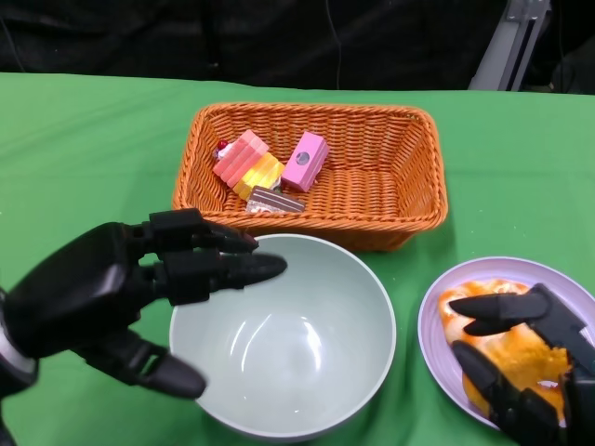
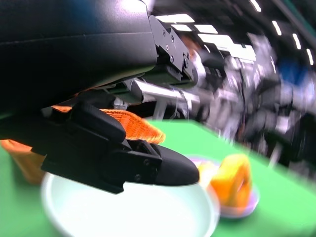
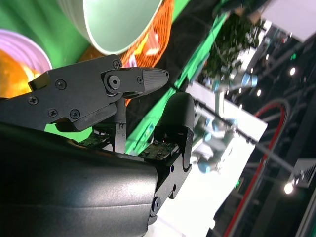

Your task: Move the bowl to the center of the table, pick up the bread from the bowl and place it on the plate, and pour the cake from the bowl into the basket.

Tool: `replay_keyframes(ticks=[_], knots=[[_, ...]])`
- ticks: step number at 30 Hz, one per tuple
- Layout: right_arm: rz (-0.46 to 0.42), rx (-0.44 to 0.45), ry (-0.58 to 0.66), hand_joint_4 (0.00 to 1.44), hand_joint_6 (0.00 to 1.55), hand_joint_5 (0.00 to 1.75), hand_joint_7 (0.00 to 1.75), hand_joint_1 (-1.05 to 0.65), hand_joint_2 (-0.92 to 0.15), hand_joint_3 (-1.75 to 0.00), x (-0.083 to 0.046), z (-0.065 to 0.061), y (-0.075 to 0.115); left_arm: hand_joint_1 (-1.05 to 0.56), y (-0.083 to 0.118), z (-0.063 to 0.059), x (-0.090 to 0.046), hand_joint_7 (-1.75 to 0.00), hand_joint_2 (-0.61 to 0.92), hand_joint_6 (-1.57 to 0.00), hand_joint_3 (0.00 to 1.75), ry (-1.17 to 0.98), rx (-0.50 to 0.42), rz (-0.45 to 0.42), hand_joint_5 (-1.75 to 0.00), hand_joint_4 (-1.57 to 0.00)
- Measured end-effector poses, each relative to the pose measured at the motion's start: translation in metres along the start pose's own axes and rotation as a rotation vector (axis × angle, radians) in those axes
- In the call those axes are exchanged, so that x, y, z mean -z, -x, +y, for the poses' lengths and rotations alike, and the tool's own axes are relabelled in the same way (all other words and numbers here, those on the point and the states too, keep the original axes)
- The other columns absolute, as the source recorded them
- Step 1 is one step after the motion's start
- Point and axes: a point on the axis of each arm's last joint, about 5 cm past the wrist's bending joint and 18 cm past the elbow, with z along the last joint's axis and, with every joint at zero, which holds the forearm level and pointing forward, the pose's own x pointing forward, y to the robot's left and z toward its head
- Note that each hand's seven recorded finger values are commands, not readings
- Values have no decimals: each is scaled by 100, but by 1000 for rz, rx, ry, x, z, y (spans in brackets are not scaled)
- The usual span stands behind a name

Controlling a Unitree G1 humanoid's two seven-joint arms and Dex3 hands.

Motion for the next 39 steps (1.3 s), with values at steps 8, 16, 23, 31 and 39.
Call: replay_keyframes(ticks=[8, 16, 23, 31, 39], knots=[[-28, -102, -41, 46, 45, 123, 91, -33, -91, -22, -3, -6, -1, -49, 7, -28, -20, -13, 92, -52, 24, 467, -251, 199, -85, -33], [-36, -111, -66, 42, 41, 121, 89, -33, -92, -19, -5, -6, -3, -51, 6, -22, -25, -13, 92, -52, 22, 522, -287, 204, -89, -31], [-25, -161, -111, 40, 40, 120, 86, -33, -92, -18, -9, -6, -6, -51, 1, -19, -34, -12, 92, -52, 20, 579, -326, 211, -89, -30], [7, -211, -135, 35, 37, 117, 77, -37, -92, -17, -13, -6, -10, -53, -4, -21, -42, -15, 92, -56, 18, 654, -356, 262, -92, -34], [28, -271, -163, 38, 36, 112, 70, -38, -92, -17, -21, -4, -14, -52, -10, -36, -58, -27, 92, -59, 18, 836, -457, 373, -113, -36]])
